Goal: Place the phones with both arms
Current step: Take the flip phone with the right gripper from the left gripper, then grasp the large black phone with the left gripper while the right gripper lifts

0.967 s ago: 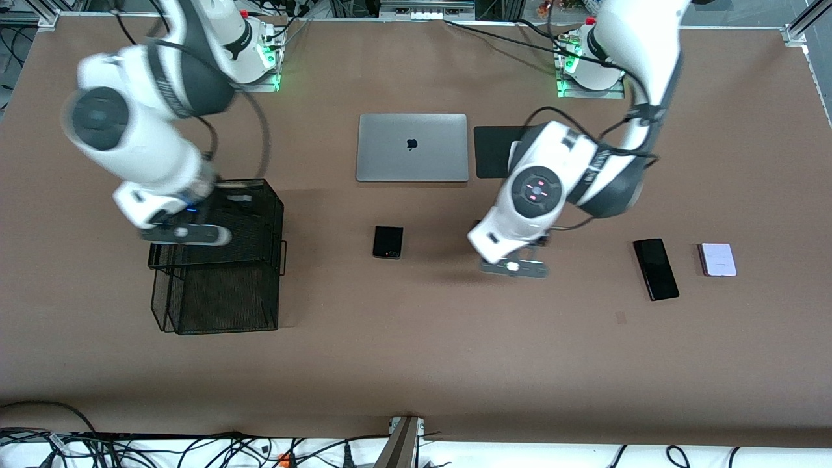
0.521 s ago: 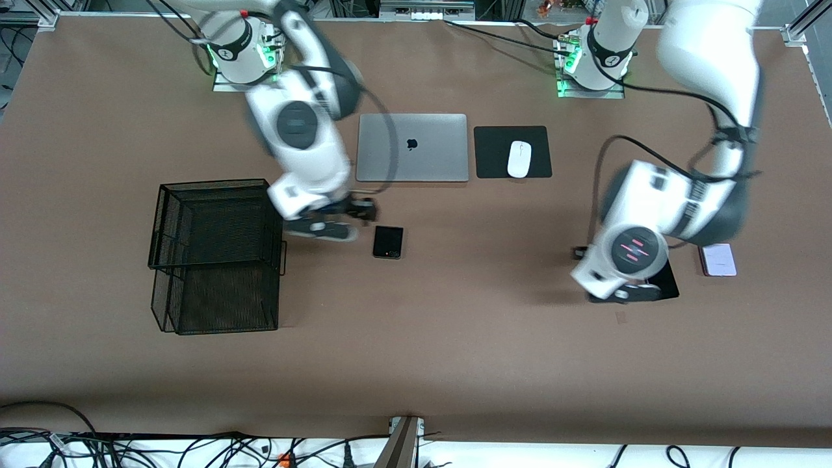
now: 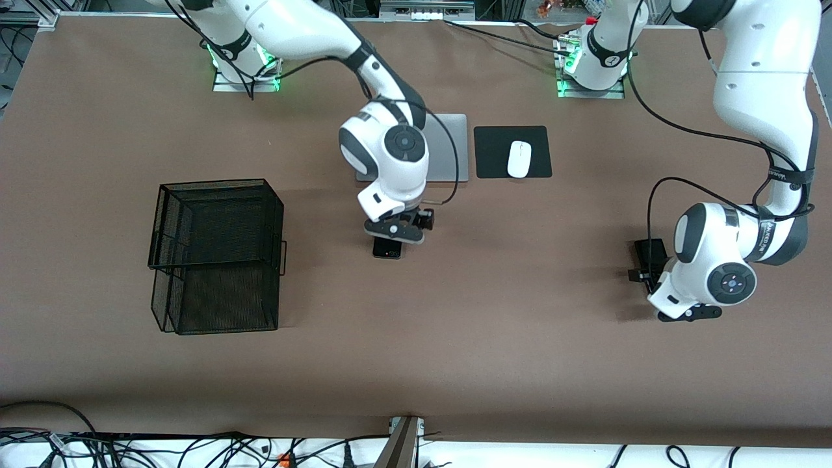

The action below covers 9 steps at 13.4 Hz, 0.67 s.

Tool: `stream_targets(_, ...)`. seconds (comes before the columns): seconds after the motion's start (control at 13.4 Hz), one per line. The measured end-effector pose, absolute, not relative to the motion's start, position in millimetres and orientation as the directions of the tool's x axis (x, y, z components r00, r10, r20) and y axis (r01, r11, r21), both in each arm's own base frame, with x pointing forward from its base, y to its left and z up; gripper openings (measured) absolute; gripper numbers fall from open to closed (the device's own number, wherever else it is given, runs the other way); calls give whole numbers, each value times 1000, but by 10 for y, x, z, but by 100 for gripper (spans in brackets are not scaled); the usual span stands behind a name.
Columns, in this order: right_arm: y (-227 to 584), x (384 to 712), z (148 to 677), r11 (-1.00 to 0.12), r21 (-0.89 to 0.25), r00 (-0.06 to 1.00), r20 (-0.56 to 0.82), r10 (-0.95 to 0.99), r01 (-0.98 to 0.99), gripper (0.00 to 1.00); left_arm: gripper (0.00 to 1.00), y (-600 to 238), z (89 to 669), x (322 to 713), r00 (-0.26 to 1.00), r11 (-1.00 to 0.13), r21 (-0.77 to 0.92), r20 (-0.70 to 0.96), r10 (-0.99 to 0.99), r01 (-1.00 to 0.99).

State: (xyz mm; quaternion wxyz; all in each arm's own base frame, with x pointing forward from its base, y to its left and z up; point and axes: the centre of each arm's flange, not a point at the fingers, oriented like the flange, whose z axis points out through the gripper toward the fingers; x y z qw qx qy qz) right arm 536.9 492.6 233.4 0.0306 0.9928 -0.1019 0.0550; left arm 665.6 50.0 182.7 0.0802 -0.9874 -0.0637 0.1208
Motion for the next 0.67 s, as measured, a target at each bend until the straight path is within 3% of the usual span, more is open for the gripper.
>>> stream_targets(0.67,4658,5525,1714,-983,26,977,122,-176,-181,100,100,720,1723,6442,971,-985,-83,-170,166,153)
